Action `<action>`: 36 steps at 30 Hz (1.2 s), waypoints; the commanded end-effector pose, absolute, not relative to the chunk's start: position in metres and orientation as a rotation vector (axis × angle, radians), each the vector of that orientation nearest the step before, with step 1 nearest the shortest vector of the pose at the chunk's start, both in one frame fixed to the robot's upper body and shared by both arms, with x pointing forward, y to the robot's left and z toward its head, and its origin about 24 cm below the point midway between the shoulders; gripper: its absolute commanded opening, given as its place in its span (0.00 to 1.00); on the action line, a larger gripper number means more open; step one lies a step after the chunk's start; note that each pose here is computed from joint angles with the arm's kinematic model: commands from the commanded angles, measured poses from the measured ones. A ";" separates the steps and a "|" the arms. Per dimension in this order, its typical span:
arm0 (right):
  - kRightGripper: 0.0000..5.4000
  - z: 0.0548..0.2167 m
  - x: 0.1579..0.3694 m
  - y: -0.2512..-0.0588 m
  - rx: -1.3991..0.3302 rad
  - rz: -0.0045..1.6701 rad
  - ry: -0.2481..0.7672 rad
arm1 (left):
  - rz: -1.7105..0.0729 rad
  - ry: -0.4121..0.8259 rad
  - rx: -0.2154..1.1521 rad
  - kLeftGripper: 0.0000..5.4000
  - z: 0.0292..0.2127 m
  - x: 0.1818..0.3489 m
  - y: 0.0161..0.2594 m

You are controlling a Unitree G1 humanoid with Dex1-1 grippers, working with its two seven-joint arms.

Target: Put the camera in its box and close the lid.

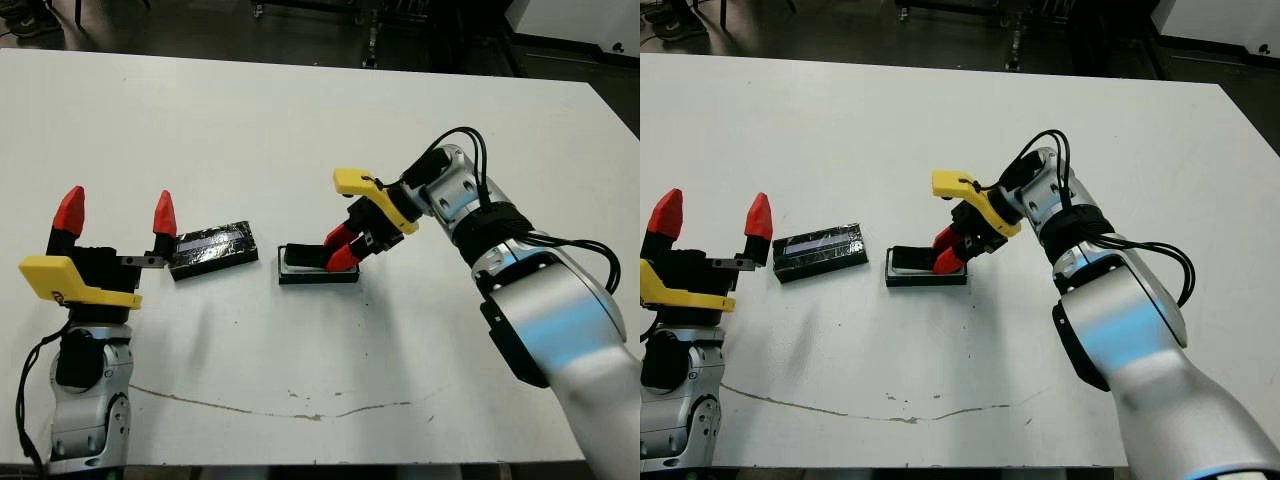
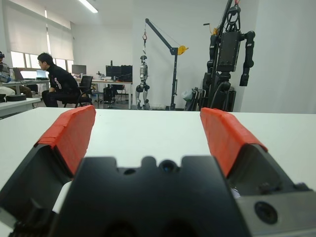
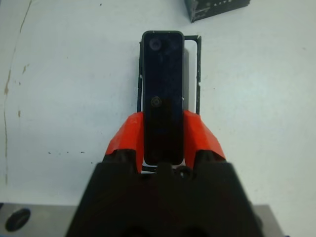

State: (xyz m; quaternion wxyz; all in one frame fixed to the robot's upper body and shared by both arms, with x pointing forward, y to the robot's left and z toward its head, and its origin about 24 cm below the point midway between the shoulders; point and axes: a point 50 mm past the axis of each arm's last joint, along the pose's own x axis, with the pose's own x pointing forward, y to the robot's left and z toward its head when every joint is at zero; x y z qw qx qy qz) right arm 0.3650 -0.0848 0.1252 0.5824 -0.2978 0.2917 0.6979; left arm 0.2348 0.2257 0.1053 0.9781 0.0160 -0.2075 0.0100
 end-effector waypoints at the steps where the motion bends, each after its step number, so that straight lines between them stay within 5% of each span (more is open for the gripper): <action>1: 0.31 0.114 0.362 -0.091 -0.732 1.641 0.762 | 0.026 -0.406 0.035 1.00 0.102 0.234 0.226; 22: 0.86 0.119 0.362 -0.091 -0.754 1.679 0.761 | 0.019 -0.406 0.043 1.00 0.100 0.233 0.226; 30: 1.00 0.147 0.372 -0.091 -0.769 1.623 0.635 | 0.021 -0.404 0.031 1.00 0.101 0.233 0.225; 36: 1.00 0.168 0.379 -0.097 -0.699 1.559 0.547 | 0.020 -0.401 0.036 1.00 0.100 0.233 0.226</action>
